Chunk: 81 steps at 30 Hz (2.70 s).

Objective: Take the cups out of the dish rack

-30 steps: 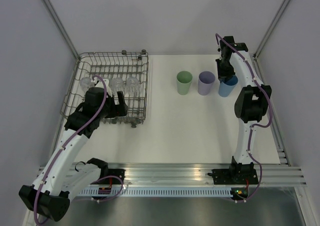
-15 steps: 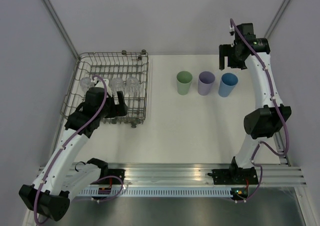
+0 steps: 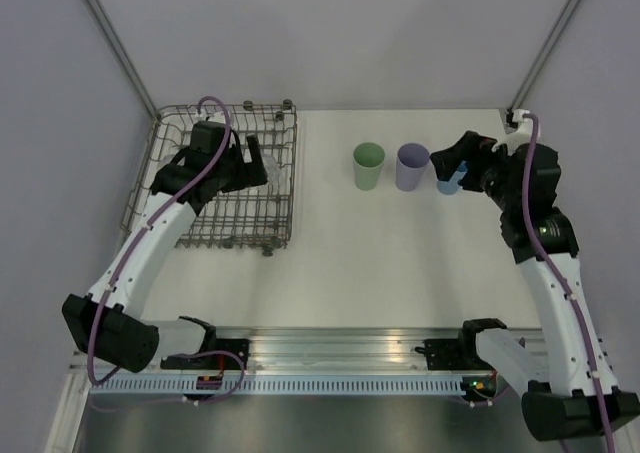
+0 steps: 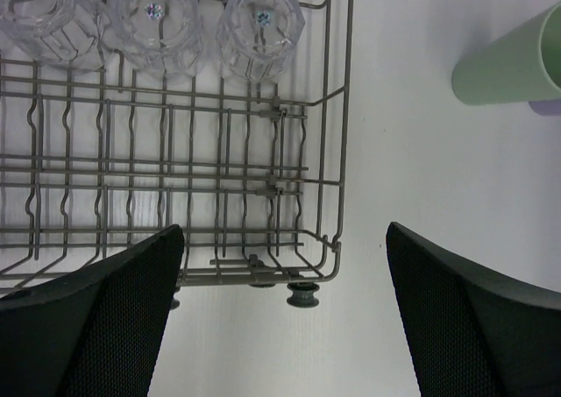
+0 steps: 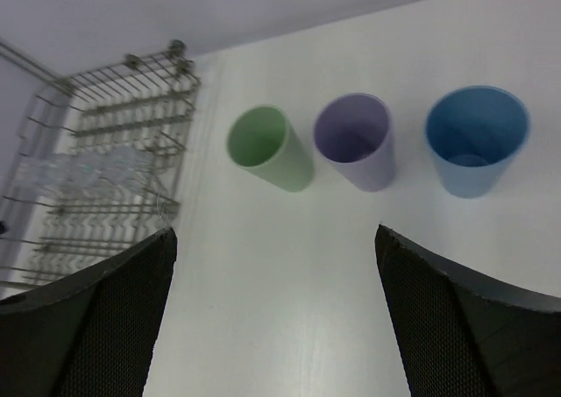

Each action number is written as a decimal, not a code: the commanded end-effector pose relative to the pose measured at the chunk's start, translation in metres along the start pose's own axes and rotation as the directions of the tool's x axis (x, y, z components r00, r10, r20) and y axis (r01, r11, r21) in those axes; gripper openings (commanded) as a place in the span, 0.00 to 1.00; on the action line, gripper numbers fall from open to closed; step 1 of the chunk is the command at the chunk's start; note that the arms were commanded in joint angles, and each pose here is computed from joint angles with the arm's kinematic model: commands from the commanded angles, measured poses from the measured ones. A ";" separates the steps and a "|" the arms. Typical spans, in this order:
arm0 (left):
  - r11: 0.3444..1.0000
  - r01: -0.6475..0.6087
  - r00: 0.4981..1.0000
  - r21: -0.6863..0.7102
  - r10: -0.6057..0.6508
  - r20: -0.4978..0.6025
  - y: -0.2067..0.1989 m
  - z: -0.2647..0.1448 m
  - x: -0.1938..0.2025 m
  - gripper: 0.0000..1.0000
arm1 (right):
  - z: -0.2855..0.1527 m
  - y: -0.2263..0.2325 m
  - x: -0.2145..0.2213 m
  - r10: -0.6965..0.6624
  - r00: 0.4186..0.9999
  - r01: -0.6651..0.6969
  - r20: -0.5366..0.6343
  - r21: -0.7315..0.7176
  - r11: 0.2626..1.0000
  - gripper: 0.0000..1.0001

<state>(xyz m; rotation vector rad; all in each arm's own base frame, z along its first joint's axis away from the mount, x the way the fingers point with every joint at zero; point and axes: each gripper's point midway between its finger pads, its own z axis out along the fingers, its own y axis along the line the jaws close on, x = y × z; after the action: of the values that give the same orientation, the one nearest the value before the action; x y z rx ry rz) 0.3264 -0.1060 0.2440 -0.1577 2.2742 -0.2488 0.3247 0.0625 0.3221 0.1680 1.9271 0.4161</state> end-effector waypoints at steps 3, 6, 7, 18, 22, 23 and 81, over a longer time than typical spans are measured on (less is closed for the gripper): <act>1.000 0.010 1.000 -0.006 -0.010 0.007 -0.019 0.024 -0.034 1.00 | -0.042 0.070 -0.028 0.265 0.949 -0.179 0.168 -0.402 0.898 0.98; 0.998 -0.005 1.000 -0.061 0.004 -0.027 -0.017 0.051 -0.037 1.00 | -0.051 0.089 -0.004 0.309 0.950 -0.238 0.052 -0.518 0.822 0.98; 0.996 -0.018 0.998 -0.086 0.012 -0.064 -0.014 0.068 -0.031 1.00 | -0.054 0.096 0.002 0.344 0.939 -0.286 0.001 -0.553 0.782 0.98; 0.972 -0.135 0.982 -0.190 0.106 -0.154 -0.004 0.145 -0.031 1.00 | -0.071 0.096 0.044 0.267 0.960 -0.267 -0.086 -0.580 0.769 0.98; 0.972 -0.135 0.976 -0.191 0.097 -0.197 -0.004 0.167 -0.017 1.00 | -0.073 0.096 0.044 0.252 0.965 -0.249 -0.078 -0.580 0.776 0.98; 0.971 -0.134 0.975 -0.197 0.094 -0.200 -0.003 0.170 -0.015 1.00 | -0.072 0.096 0.045 0.252 0.965 -0.250 -0.079 -0.579 0.776 0.98; 0.996 -0.056 0.993 -0.069 0.049 -0.105 -0.027 0.126 -0.067 0.02 | -0.073 0.096 0.029 0.099 0.995 -0.084 -0.001 -0.534 0.841 0.98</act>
<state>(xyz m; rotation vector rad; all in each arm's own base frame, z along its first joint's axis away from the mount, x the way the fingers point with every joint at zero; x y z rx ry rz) 0.4676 -0.1294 0.1519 -0.1459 2.5202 -0.0521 0.2389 0.1454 0.3473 -0.0511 1.7249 1.0349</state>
